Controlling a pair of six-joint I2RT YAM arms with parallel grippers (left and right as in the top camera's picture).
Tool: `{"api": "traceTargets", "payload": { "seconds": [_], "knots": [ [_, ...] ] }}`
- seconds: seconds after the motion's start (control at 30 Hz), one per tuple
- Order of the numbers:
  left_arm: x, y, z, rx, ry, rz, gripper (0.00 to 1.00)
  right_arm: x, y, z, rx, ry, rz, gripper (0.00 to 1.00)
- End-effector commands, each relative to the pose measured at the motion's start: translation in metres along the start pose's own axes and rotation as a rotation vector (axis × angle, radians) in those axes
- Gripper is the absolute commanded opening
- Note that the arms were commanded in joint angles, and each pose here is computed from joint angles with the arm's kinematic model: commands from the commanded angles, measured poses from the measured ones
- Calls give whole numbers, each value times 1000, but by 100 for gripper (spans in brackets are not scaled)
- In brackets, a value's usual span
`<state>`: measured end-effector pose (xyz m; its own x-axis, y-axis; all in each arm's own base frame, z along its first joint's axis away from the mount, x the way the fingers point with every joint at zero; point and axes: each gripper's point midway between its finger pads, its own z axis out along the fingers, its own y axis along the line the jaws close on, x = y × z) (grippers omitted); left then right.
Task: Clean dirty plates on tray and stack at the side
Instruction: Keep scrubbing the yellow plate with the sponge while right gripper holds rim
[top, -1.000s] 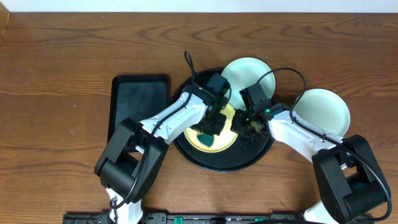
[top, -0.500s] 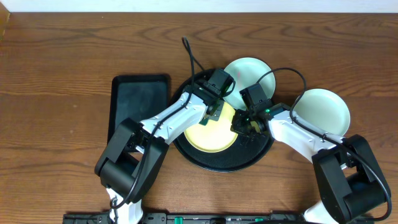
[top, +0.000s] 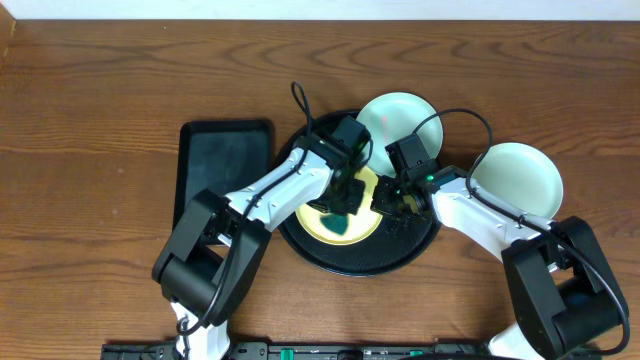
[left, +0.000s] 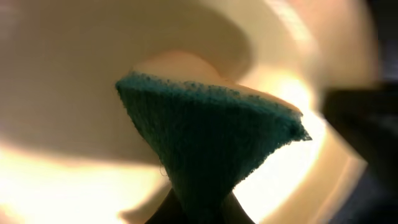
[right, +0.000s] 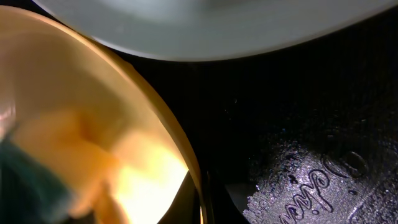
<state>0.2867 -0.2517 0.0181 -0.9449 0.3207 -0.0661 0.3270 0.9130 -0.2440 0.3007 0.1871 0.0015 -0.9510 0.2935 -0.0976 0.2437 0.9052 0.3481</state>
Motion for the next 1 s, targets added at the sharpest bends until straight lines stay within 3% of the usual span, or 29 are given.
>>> {"api": "traceTargets", "payload": {
  "seconds": [0.0, 0.33, 0.5, 0.63, 0.77, 0.97],
  "knots": [
    [0, -22, 5, 125, 9, 59, 8, 1, -12, 9, 58, -2, 3, 1],
    [-65, 44, -10, -296, -297, 55, 7, 2, -13, 9, 60, 1, 3, 1],
    [-66, 75, -23, -469, -356, -89, 8, 3, -13, 9, 62, 2, 3, 1],
    [-47, 83, -19, -490, -308, -190, 7, 3, -14, 9, 62, 3, 3, 1],
    [-26, 71, -8, -407, -201, -208, 7, 2, -13, 9, 61, 2, -5, 1],
    [2, -5, 8, 39, 10, -76, 7, 3, -12, 9, 55, 8, -4, 1]
  ]
}}
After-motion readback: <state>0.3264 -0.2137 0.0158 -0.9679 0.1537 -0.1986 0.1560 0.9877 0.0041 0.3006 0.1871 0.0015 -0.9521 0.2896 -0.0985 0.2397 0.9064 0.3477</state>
